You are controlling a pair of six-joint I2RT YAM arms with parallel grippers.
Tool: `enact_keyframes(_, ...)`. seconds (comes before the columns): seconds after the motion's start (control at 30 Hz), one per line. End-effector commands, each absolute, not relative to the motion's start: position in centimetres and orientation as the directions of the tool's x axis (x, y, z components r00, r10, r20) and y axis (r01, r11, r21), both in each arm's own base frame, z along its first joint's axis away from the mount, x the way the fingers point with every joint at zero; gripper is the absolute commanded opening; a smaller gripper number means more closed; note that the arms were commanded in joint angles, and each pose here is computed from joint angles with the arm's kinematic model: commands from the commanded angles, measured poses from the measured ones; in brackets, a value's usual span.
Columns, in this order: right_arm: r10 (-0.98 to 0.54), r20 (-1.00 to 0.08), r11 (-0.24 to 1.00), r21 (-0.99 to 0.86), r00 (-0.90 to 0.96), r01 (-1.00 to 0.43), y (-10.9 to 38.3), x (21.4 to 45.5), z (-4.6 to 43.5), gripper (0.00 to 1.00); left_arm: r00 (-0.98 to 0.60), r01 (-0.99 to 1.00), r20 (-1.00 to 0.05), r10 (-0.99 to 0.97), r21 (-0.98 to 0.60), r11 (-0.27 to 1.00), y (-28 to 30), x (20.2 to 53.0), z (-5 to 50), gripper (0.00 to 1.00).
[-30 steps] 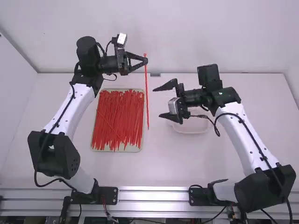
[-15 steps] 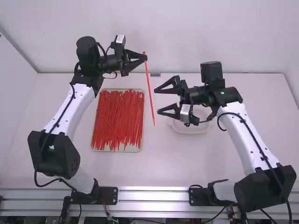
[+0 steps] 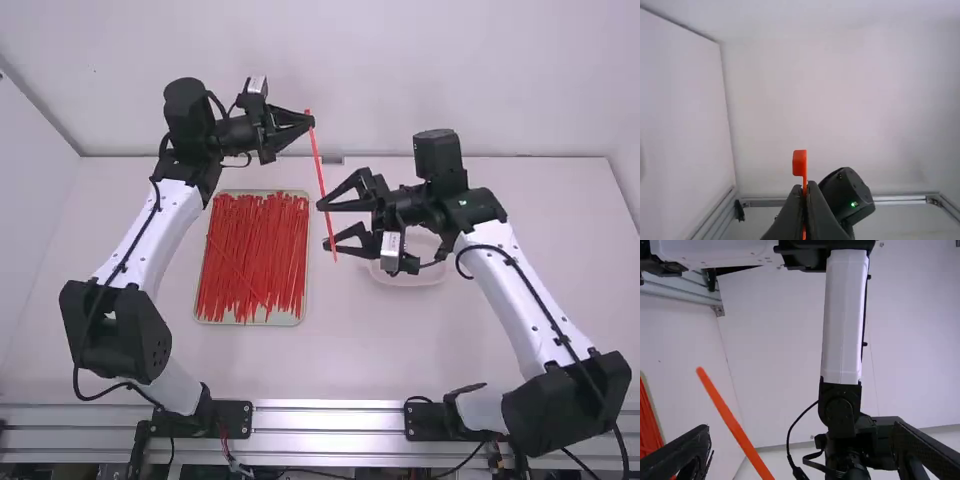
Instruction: Fasten the cable tie
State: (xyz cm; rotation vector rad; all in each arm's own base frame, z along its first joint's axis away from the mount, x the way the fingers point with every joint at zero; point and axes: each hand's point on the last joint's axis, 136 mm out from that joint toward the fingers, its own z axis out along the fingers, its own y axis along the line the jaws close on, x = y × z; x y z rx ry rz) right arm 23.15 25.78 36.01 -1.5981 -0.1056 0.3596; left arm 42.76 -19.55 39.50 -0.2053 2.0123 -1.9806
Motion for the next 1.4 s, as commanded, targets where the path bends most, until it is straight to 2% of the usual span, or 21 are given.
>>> enact_keyframes(0.0, 0.311, -0.151, -0.044, -0.988, 0.938, -0.145, 25.6, 23.0, 36.9, 0.94, -0.947, 0.147, -0.154, -0.281, -0.988, 0.045, -19.7, 42.2, 39.4, 0.02)
enact_keyframes(0.13, 0.312, -0.156, -0.045, -0.988, 0.937, -0.149, 25.6, 23.0, 36.9, 0.88, -0.954, 0.14, -0.148, -0.26, -0.989, 0.051, -19.8, 41.9, 38.9, 0.02)
enact_keyframes(0.2, 0.311, -0.159, -0.046, -0.987, 0.937, -0.153, 25.6, 23.0, 36.9, 0.77, -0.958, 0.116, -0.126, -0.257, -0.992, 0.054, -20.0, 41.8, 38.6, 0.02)
enact_keyframes(0.33, 0.311, -0.172, -0.05, -0.985, 0.935, -0.165, 25.6, 22.9, 36.8, 0.64, -0.958, 0.113, -0.124, -0.259, -0.992, 0.054, -20.0, 41.8, 38.6, 0.02)
enact_keyframes(0.43, 0.31, -0.179, -0.052, -0.984, 0.934, -0.171, 25.6, 22.9, 36.8, 0.59, -0.958, 0.11, -0.12, -0.261, -0.993, 0.053, -20.0, 41.9, 38.6, 0.02)
enact_keyframes(0.47, 0.312, -0.181, -0.054, -0.983, 0.933, -0.173, 25.6, 22.8, 36.8, 0.55, -0.957, 0.108, -0.119, -0.265, -0.993, 0.053, -19.9, 41.9, 38.6, 0.02)
enact_keyframes(0.63, 0.337, -0.196, -0.065, -0.981, 0.921, -0.185, 26.2, 22.0, 36.6, 0.5, -0.941, 0.129, -0.144, -0.307, -0.989, 0.068, -19.4, 42.7, 38.5, 0.02)
enact_keyframes(1.27, 0.325, -0.199, -0.063, -0.98, 0.925, -0.189, 25.9, 22.3, 36.6, 0.46, -0.96, 0.146, -0.156, -0.234, -0.988, 0.058, -19.9, 41.5, 38.6, 0.02)
enact_keyframes(1.37, 0.328, -0.201, -0.064, -0.98, 0.923, -0.19, 26.0, 22.3, 36.6, 0.38, -0.959, 0.144, -0.154, -0.238, -0.988, 0.059, -19.9, 41.5, 38.5, 0.02)
